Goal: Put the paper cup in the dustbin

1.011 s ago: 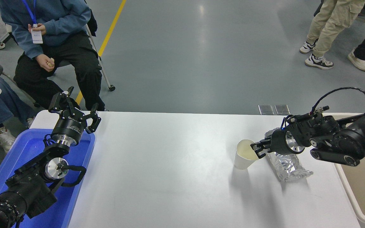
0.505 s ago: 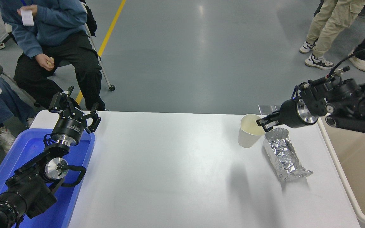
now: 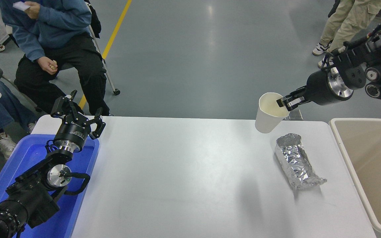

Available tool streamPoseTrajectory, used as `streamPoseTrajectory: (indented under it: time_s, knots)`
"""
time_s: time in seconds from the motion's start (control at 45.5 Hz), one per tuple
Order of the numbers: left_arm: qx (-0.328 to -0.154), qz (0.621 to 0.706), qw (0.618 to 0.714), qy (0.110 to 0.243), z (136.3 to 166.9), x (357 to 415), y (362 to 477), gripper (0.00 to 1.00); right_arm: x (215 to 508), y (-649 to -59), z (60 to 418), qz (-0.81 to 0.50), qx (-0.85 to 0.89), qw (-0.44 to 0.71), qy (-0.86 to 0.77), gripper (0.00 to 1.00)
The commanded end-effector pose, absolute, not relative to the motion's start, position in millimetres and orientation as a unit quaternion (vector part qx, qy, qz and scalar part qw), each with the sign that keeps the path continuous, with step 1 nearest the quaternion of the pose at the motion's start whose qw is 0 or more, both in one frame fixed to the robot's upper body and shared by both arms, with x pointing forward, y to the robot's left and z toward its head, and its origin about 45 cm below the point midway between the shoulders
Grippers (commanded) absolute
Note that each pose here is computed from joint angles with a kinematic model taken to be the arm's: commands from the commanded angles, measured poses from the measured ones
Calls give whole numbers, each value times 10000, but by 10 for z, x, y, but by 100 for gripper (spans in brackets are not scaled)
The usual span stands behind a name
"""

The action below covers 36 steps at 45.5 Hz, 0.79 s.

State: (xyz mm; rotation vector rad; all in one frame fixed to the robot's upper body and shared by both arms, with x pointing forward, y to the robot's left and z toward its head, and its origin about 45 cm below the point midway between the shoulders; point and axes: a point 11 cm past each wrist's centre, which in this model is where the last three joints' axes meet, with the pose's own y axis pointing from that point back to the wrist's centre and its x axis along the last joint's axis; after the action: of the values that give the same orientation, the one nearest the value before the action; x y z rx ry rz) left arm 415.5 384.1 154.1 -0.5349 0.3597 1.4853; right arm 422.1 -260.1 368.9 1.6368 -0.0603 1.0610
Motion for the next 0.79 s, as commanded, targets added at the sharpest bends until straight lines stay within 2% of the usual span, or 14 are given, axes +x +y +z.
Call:
streamPoseTrajectory:
  time_s: [0.0,0.264,0.462,0.769]
  knots:
    - [-2390,6637,6901,1613,1538,4155,3833,100,4226,-2756,3750,4430,6926,5677,-415,0]
    - [-2387,6641,6900,1608,1540,4154,3840,100,4148,-3257,3641,4043,7036,5770,-926,0]
    - [-2387,6641,6900,1608,1540,4154,3840,100,4050,-3927,3570,3570,6977,6004,-1590,0]
    - [-2387,6641,6900,1608,1540,4154,3840,100,3694,-4840,3524,2901,6943,5894,-2939,0]
